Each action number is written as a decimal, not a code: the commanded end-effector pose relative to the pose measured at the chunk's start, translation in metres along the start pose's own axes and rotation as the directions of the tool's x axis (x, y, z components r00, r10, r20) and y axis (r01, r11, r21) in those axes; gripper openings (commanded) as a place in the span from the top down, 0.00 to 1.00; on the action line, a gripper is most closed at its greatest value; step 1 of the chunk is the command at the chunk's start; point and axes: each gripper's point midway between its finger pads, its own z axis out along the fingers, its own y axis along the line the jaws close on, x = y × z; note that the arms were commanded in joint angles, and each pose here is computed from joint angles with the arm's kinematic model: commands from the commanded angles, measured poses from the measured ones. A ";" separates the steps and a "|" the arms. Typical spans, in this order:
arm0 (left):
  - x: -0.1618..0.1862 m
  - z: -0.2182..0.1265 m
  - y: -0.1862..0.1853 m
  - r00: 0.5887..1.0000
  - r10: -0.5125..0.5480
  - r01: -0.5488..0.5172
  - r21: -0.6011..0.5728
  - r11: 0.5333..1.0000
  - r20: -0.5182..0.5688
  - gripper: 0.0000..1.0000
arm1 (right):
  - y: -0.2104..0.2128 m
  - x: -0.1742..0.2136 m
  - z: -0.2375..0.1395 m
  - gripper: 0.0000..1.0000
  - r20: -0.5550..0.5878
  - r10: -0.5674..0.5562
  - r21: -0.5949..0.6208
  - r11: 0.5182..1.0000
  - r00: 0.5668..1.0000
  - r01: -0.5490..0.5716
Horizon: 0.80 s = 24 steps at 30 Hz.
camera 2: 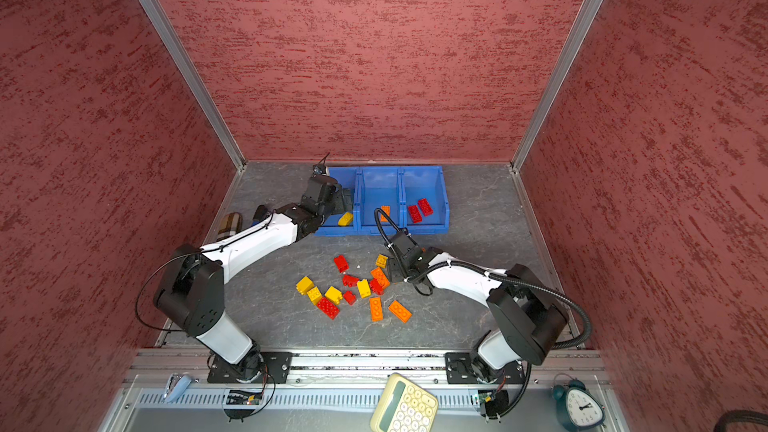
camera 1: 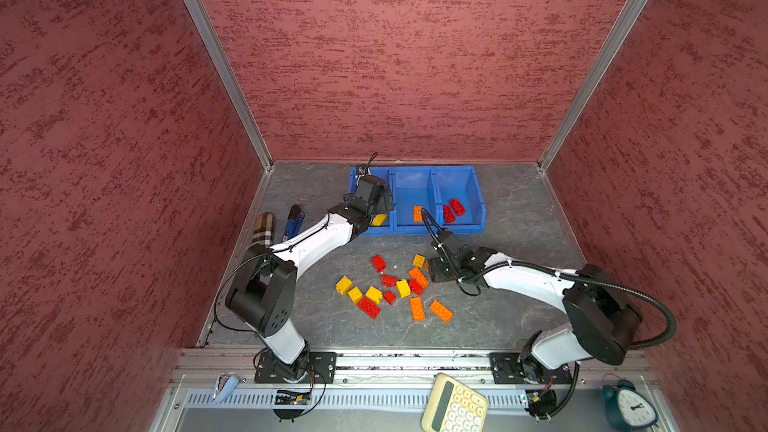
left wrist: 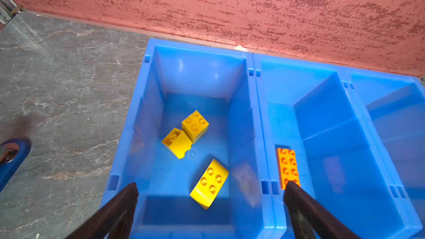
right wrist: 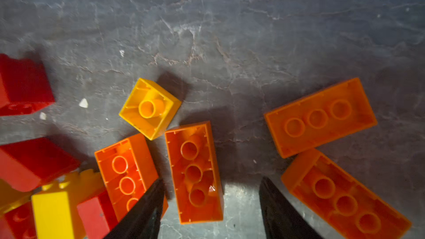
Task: Sort the legos into containers by color
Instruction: 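Grasp an orange brick with the right gripper and carry it over the middle compartment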
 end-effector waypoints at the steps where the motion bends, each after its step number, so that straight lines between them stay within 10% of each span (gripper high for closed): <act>1: -0.003 -0.005 0.004 1.000 0.002 -0.002 -0.014 1.000 0.009 0.01 | 0.021 -0.008 -0.001 0.37 -0.006 -0.040 -0.074 0.996 0.999 0.040; 24: 0.014 -0.007 0.016 1.000 0.010 -0.012 -0.053 0.999 -0.029 0.01 | 0.006 -0.009 0.017 0.65 0.004 -0.112 0.035 0.993 0.994 0.112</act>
